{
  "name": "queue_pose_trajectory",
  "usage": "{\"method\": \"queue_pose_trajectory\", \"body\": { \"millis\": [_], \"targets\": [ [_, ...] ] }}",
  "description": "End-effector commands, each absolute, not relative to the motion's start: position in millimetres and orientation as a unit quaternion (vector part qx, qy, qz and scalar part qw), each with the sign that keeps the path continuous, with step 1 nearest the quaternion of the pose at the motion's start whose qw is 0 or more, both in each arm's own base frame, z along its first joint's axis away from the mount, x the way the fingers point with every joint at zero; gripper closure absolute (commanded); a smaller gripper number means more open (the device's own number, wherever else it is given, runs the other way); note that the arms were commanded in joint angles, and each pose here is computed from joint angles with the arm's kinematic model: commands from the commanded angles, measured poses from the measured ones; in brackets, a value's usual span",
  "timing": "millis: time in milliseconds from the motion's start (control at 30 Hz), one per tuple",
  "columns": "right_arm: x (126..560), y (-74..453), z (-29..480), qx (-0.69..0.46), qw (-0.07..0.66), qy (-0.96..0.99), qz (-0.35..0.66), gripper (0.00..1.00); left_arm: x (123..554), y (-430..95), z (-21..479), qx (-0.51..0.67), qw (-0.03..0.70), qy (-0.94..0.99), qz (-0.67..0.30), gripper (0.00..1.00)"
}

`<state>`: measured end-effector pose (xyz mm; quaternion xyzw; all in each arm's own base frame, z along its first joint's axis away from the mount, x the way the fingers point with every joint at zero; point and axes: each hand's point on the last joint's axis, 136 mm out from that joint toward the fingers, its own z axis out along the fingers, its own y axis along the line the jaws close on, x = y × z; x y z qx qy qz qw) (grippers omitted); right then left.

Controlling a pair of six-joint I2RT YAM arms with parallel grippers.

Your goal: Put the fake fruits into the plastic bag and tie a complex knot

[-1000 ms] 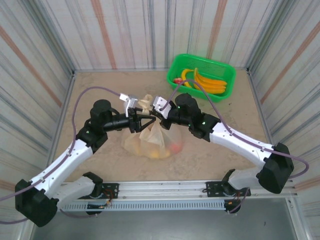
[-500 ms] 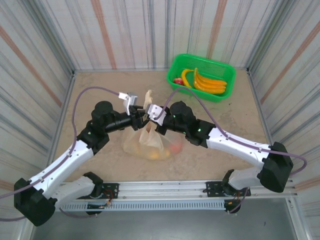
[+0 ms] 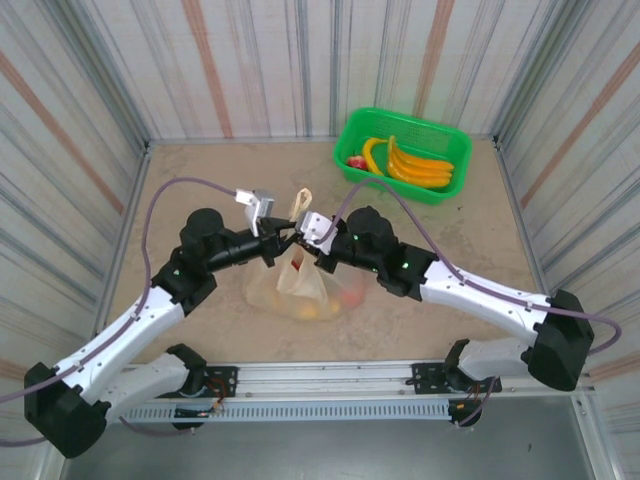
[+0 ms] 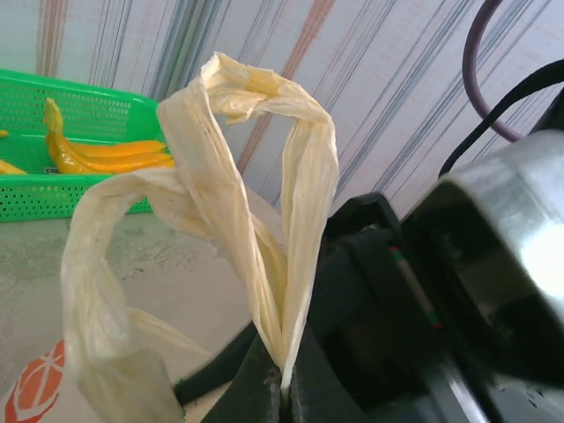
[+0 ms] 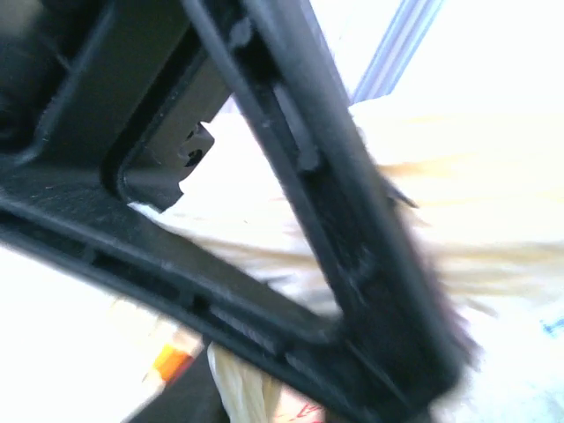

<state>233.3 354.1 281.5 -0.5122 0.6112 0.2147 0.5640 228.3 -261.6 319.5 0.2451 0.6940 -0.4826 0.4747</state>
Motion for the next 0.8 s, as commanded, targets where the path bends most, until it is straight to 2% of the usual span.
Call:
{"method": "queue_pose_trajectory", "body": {
  "millis": [0,67,267,367,433,533,667,767],
  "targets": [
    [215.2,343.7,308.7,-0.515,0.585,0.568,0.265,0.52,225.3,-254.1,315.7,0.249,0.475,0.691,-0.484,1.00],
    [203.6,337.8,312.5,-0.523,0.579,0.554,0.291,0.43,225.0,-252.1,317.5,0.249,0.479,0.685,-0.490,0.99],
    [194.2,315.0,342.2,-0.482,0.576,0.549,0.367,0.35,218.9,-252.7,324.2,0.271,0.481,0.660,-0.509,0.96],
    [206.8,304.5,360.3,-0.431,0.566,0.583,0.393,0.34,212.2,-255.4,330.5,0.290,0.485,0.640,-0.520,0.96],
    [219.4,300.2,368.1,-0.394,0.536,0.619,0.417,0.37,207.7,-257.5,333.4,0.304,0.484,0.629,-0.527,0.95],
    [231.5,301.1,374.4,-0.354,0.488,0.653,0.458,0.39,203.6,-260.6,333.9,0.320,0.475,0.623,-0.532,0.87],
    [232.5,314.4,384.6,-0.345,0.448,0.653,0.504,0.32,201.0,-264.2,331.5,0.334,0.459,0.626,-0.535,0.80],
    [237.5,323.9,385.4,-0.344,0.424,0.658,0.519,0.31,201.1,-265.7,329.5,0.338,0.452,0.628,-0.536,0.78]
  ]
}}
